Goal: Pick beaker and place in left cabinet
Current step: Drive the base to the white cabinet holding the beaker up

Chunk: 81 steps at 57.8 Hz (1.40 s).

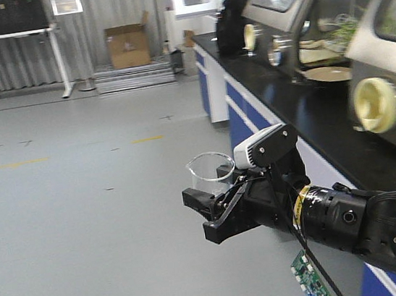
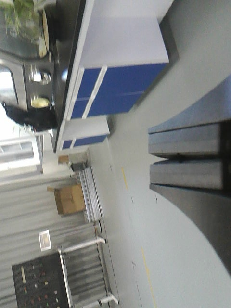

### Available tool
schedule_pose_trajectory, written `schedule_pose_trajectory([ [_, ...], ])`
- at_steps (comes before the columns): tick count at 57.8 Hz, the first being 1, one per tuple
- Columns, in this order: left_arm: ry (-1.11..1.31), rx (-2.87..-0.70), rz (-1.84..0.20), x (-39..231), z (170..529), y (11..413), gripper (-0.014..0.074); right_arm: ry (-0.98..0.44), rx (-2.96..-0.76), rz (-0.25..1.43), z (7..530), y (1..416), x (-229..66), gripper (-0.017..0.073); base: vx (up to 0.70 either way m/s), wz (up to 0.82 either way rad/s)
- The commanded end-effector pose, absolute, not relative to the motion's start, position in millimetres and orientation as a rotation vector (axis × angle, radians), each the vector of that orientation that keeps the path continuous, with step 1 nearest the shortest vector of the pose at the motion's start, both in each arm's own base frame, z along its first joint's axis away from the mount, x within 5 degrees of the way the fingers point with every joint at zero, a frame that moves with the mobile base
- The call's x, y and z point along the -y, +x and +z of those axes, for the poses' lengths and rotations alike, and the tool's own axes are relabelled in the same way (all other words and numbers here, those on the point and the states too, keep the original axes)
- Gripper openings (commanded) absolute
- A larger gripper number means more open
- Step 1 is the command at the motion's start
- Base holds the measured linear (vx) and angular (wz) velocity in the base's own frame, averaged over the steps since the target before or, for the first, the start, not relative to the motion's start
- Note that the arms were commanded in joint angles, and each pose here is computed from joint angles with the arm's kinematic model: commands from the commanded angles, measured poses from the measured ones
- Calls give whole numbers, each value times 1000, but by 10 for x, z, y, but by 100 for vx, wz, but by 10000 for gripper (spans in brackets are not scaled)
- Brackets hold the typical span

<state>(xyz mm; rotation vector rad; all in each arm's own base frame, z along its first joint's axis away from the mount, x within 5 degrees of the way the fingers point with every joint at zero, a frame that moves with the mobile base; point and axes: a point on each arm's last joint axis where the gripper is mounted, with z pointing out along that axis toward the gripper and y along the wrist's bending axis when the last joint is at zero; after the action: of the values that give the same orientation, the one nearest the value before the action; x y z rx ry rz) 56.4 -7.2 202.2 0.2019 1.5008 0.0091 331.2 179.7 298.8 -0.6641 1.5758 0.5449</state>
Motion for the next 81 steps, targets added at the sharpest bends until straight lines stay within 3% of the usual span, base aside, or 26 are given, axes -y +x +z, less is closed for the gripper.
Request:
schedule_pose_trajectory([
  [1,189,-1416,2,74,2054,549,1,-636,-1454,588,3306,3240,-1777,-9,24,46],
  [81,189,-1416,2,74,2054,549,1,-636,-1455,587,3305,3240,-1777,-9,41,10],
])
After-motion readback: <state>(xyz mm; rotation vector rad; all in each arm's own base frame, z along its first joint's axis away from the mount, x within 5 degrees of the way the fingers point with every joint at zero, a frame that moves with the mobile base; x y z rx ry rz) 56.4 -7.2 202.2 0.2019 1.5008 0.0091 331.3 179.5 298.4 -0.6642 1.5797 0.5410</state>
